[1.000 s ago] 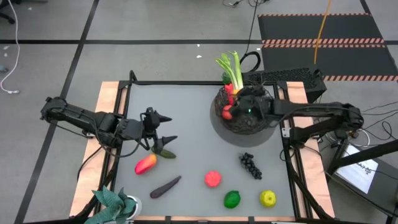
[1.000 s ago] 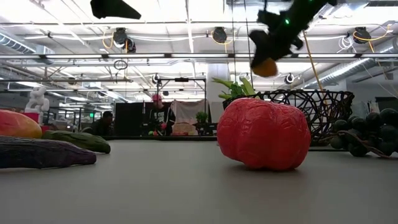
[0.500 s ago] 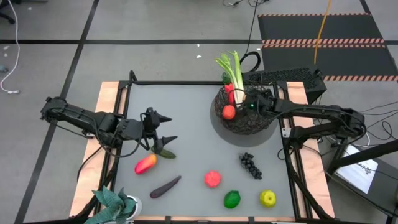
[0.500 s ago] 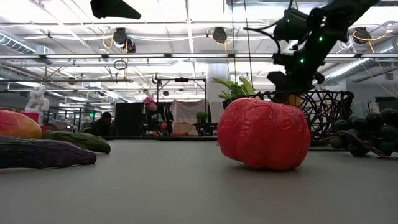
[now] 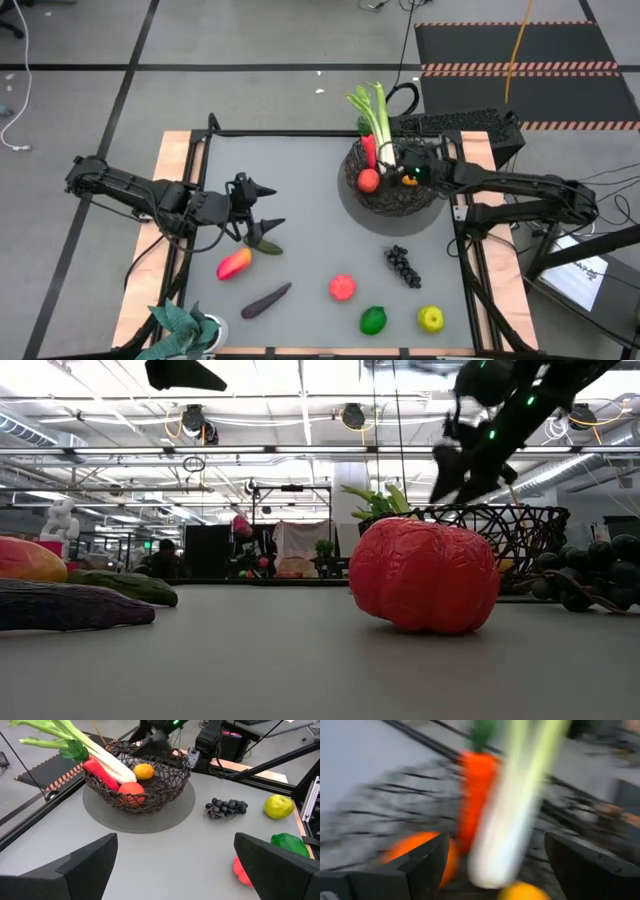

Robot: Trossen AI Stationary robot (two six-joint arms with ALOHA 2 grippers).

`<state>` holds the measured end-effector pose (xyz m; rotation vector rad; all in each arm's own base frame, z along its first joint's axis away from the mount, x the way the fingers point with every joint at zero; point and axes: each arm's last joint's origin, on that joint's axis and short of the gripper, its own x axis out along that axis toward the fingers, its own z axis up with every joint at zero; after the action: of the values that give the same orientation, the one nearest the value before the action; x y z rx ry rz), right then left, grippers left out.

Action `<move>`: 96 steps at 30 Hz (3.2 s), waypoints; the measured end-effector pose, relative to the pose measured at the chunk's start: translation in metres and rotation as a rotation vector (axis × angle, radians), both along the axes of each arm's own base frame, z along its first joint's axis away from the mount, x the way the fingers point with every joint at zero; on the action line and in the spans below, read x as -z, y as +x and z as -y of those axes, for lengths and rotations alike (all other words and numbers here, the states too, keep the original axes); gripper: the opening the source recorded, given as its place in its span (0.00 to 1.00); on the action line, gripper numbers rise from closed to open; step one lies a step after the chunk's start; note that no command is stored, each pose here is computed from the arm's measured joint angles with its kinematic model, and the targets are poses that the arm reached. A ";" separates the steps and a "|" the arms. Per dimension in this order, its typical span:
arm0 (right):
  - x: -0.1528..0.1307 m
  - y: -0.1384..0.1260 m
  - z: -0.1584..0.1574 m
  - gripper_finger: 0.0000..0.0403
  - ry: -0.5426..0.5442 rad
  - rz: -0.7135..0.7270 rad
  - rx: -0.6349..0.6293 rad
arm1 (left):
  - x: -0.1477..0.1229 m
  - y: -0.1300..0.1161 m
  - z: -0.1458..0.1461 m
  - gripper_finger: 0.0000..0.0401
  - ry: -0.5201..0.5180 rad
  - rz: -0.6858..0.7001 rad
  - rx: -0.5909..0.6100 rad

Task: Build produce basket
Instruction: Put the mango into the black wire basket

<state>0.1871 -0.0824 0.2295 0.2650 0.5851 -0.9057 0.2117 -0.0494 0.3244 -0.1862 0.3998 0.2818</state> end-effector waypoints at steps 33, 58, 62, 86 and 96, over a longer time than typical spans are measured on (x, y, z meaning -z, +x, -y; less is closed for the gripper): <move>-0.041 0.004 -0.120 0.71 -0.022 0.324 -0.700 | 0.088 -0.016 0.060 0.77 -0.178 -0.723 -0.035; -0.038 0.007 -0.124 0.71 -0.014 0.309 -0.713 | 0.128 -0.029 0.088 0.98 -0.148 -0.964 -0.261; -0.038 0.006 -0.125 0.71 -0.015 0.309 -0.724 | 0.137 -0.027 0.092 0.98 -0.117 -0.994 -0.275; -0.039 0.006 -0.126 0.71 -0.033 0.308 -0.729 | 0.130 -0.011 0.099 0.43 -0.145 -1.001 -0.197; -0.042 0.024 -0.130 0.71 -0.101 0.400 -0.725 | 0.012 0.018 0.112 0.52 0.072 -0.512 0.022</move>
<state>0.2111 0.0476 0.2714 0.1181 0.2248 -0.1667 0.2301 -0.1610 0.3122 -0.0357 0.8965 0.3210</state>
